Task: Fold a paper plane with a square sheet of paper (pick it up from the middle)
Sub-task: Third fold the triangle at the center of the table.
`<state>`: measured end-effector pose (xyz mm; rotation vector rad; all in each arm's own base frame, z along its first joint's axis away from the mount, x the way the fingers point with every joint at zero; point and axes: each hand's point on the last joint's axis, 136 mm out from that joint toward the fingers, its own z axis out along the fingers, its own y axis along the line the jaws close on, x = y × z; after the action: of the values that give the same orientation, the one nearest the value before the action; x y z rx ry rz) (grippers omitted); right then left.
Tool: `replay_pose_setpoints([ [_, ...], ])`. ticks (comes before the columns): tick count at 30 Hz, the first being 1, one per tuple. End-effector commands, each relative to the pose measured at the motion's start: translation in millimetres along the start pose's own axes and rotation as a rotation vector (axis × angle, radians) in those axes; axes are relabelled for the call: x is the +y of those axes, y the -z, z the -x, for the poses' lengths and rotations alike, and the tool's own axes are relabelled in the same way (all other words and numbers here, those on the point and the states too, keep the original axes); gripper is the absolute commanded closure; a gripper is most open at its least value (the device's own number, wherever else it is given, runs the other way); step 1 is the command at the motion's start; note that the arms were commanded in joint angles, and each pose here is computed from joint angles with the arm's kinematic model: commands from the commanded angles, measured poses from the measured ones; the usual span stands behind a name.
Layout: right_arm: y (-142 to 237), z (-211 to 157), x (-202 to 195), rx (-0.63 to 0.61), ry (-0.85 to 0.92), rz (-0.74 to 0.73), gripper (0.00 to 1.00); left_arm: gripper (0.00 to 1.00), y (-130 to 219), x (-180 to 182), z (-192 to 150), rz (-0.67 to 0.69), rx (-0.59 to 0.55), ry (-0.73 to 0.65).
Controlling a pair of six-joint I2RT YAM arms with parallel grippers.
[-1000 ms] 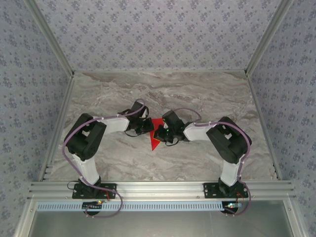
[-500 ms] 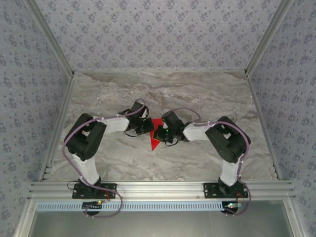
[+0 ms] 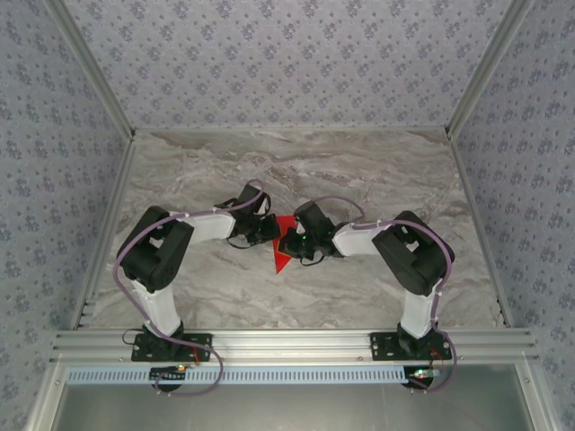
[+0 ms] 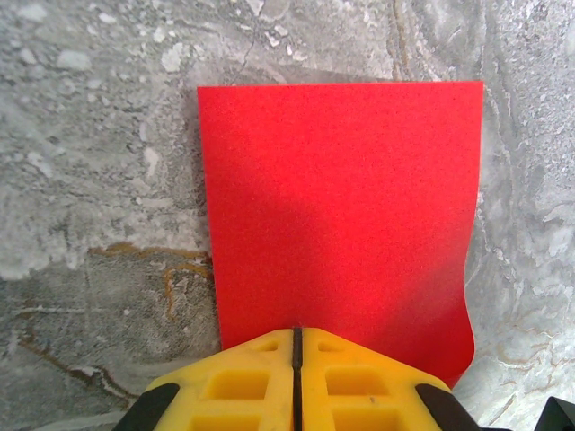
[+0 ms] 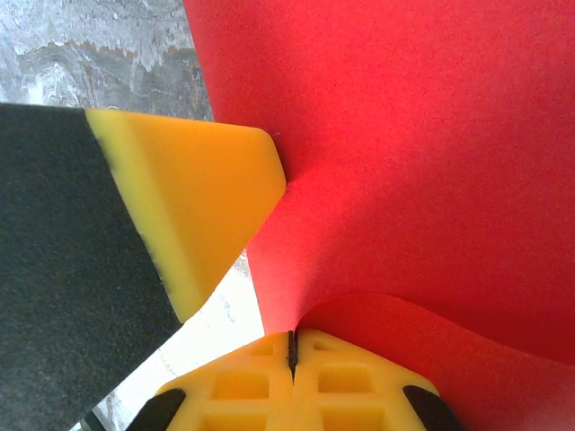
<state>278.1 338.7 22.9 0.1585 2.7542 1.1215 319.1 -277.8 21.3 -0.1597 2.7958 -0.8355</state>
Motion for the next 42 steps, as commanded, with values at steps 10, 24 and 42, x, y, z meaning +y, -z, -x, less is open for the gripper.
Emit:
replay_pose_setpoints([
  [10,-7.7,-7.2,-24.8,0.020,-0.011,-0.094,0.84,0.83,51.6,15.9,32.3,0.070,-0.118,0.087],
  [24,5.0,-0.9,-1.8,-0.006,0.009,-0.037,0.73,0.83,60.0,-1.0,22.7,-0.082,-0.124,0.039],
  [42,10.8,-1.4,2.6,-0.015,0.019,-0.028,0.67,0.86,13.1,-16.8,16.3,-0.151,-0.018,0.023],
])
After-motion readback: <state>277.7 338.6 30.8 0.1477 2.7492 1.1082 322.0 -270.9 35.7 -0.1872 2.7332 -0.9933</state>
